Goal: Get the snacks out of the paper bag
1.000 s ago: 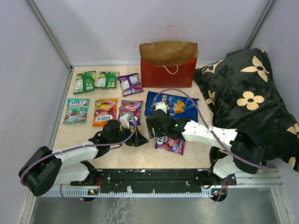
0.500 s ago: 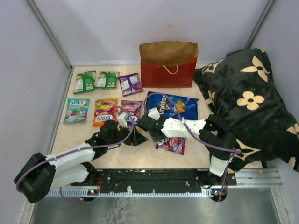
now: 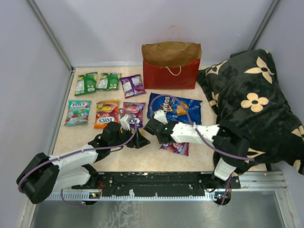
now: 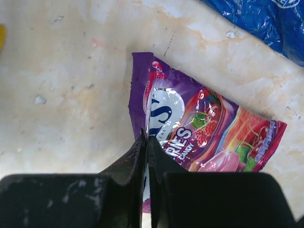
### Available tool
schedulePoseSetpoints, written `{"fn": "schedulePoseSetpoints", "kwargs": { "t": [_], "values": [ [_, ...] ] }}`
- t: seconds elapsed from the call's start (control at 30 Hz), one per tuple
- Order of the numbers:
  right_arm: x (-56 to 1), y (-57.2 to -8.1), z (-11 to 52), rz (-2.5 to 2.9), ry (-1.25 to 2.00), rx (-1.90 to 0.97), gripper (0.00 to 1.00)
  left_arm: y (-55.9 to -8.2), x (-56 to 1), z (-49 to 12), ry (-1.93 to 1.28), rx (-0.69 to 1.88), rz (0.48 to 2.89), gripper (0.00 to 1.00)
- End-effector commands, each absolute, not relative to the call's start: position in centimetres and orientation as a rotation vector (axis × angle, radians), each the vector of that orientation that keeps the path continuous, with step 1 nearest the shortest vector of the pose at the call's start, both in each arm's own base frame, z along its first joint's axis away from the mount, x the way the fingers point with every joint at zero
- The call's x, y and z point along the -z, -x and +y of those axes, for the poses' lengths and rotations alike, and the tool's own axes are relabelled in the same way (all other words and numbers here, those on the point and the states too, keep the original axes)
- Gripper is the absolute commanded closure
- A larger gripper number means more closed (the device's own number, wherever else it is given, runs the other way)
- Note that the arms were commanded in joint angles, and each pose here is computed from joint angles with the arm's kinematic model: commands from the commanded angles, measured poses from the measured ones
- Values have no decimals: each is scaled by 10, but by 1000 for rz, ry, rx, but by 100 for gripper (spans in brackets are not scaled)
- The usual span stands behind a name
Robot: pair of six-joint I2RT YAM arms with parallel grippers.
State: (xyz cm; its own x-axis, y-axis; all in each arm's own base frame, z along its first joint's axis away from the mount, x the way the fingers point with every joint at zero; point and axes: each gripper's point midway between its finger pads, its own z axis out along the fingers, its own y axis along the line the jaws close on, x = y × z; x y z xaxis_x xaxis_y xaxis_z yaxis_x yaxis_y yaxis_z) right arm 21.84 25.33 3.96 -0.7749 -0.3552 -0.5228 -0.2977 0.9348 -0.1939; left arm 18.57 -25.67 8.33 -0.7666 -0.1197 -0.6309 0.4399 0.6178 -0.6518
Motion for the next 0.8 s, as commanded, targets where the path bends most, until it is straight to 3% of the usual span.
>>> {"fn": "schedulePoseSetpoints", "kwargs": {
  "t": [0.0, 0.33, 0.53, 0.77],
  "values": [
    [-83, -218, 282, 2385, 378, -240, 97, -192, -107, -278, -286, 1243, 2092, 18],
    [-108, -213, 286, 2303, 309, -607, 100, -186, -123, -308, -326, 1495, 2031, 18],
    [-112, -211, 287, 2291, 318, -648, 100, -185, -122, -323, -321, 1623, 2016, 20],
    [-116, -209, 287, 2270, 312, -703, 100, -187, -108, -326, -304, 1606, 2042, 20]
  ]
}}
